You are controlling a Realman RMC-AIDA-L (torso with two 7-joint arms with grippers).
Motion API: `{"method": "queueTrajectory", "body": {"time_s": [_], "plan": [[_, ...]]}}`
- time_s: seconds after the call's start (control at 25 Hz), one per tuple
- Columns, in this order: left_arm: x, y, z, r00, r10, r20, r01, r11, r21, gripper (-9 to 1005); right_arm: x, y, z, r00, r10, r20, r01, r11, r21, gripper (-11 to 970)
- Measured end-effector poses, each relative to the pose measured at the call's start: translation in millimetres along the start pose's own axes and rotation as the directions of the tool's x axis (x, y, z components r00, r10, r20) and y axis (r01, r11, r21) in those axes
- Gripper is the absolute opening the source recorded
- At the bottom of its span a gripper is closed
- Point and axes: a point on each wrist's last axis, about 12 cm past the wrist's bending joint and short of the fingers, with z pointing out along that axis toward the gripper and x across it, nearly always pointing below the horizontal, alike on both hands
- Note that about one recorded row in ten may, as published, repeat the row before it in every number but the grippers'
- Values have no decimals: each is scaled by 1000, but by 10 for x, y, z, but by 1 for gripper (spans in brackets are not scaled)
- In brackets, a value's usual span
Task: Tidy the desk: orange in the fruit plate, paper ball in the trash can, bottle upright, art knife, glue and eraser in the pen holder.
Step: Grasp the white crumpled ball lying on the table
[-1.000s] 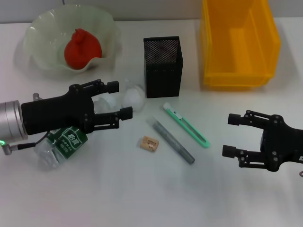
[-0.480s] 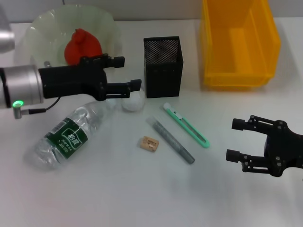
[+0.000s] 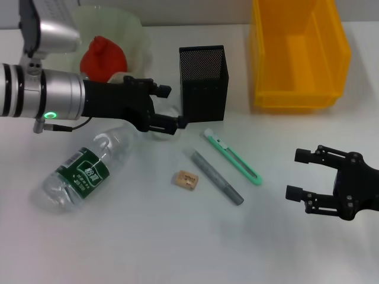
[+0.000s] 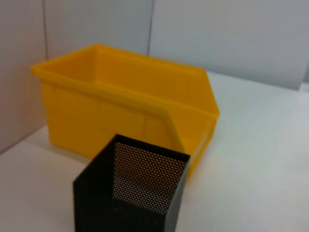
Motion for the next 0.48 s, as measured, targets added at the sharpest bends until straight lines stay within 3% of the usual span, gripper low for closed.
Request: {"method": "queueTrajectory", "body": {"time_s": [0.48], "plan": [[-51,14,129,996,35,-78,-37,999,-16,825,52,-59,20,999,-5,-37,7,998,58,806]]}}
